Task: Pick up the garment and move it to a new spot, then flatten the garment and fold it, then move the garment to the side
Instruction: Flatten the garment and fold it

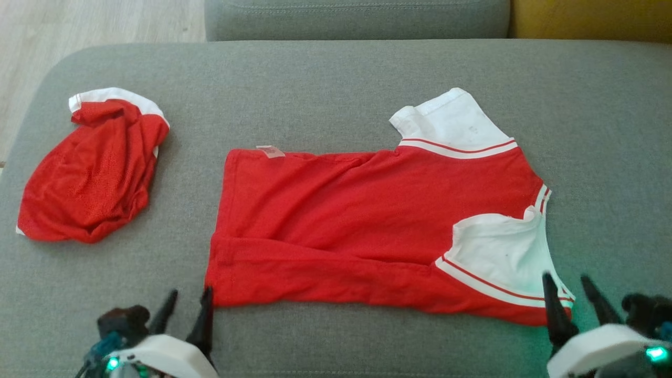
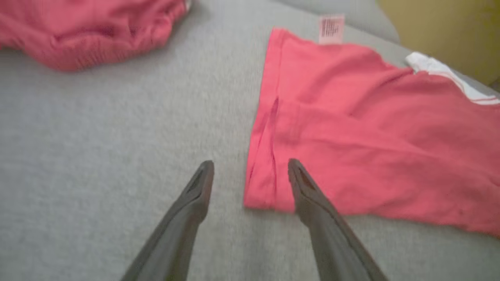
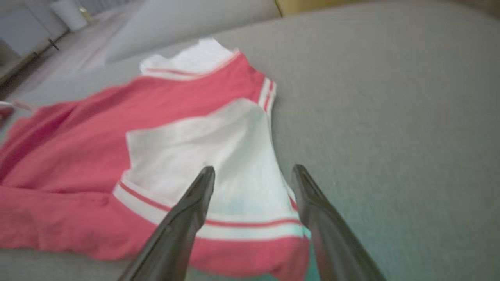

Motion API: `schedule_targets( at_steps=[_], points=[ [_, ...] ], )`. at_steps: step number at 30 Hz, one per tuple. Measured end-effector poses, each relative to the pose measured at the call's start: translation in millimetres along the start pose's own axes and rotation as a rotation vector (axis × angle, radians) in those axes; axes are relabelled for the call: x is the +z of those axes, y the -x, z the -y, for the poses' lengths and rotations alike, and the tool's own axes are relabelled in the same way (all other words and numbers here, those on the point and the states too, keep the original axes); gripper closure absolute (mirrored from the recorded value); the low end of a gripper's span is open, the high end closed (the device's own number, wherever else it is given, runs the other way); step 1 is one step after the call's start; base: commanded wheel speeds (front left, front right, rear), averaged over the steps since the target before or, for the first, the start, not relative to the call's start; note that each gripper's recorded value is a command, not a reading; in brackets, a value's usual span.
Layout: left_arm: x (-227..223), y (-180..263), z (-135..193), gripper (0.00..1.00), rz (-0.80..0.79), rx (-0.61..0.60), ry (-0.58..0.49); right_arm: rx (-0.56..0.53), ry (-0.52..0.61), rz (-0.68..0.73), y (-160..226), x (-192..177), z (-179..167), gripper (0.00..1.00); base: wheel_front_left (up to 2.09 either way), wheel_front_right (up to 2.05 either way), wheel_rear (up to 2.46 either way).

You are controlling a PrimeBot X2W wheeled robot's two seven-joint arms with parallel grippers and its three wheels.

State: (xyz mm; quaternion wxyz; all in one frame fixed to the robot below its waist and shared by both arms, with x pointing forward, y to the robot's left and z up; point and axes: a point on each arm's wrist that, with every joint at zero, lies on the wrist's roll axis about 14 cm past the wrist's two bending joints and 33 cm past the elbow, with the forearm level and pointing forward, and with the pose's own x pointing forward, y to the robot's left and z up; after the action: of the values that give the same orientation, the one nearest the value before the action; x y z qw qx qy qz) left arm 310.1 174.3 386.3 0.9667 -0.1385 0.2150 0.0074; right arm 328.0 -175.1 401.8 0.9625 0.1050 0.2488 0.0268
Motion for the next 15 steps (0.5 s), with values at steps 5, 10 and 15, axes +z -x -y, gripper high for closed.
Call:
schedule_targets(
  at_steps=[5,10,15],
  points=[
    [47,2,6,0.00,0.209,-0.003,-0.069,0.050,0.060,0.233,0,60,-20,0.00,0.00,0.00,0.00],
    [92,8,17,0.00,0.377,-0.024,-0.141,0.105,0.105,0.387,8,105,-42,0.00,0.00,0.00,0.00],
    [111,15,24,0.00,0.441,-0.037,-0.174,0.118,0.117,0.411,14,113,-48,0.00,0.00,0.00,0.00]
  ],
)
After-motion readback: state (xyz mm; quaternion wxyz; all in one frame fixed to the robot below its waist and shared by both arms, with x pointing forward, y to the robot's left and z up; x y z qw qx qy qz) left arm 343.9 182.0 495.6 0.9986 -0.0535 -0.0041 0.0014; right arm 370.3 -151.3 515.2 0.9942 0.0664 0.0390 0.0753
